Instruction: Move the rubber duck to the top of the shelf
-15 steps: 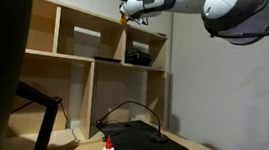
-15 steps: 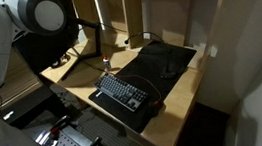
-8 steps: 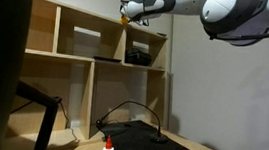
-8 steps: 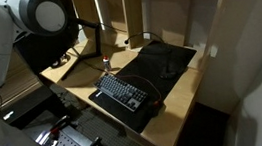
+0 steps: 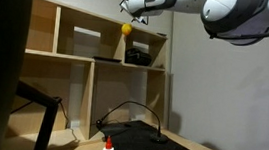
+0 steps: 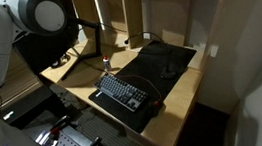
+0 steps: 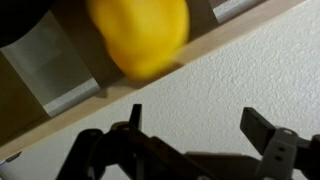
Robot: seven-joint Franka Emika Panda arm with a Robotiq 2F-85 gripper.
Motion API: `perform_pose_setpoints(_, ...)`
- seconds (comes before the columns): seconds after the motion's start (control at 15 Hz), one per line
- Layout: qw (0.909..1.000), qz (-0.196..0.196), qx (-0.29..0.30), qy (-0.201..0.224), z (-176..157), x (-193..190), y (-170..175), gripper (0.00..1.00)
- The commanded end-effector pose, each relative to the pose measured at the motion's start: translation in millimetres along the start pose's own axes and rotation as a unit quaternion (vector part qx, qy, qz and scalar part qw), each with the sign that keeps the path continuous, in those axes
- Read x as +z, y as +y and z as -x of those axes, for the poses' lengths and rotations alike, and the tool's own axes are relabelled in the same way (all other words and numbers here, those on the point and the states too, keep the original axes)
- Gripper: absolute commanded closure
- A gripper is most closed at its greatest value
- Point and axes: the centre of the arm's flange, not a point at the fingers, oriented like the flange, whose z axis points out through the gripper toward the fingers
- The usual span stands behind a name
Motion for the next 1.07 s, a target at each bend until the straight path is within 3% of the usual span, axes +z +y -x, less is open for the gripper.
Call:
perform_pose_setpoints(0.0,0.9967,-0.005,0.078,-0.019,-44.0,6.0,-20.4,0.0)
perform_pose_setpoints(0.2,0.9879,-0.001,0.147,-0.05,-62.4,-10.7,-15.3,0.0)
perform_pose_setpoints(0.53,0.9577,0.037,0.247,-0.143,-82.3,-51.0,19.8,0.0)
perform_pose_setpoints(0.8,0.9231,0.064,0.304,-0.226,-91.8,-80.6,66.8,0.0)
perform_pose_setpoints(1.0,0.8915,0.076,0.344,-0.285,-97.0,-104.6,107.6,0.0)
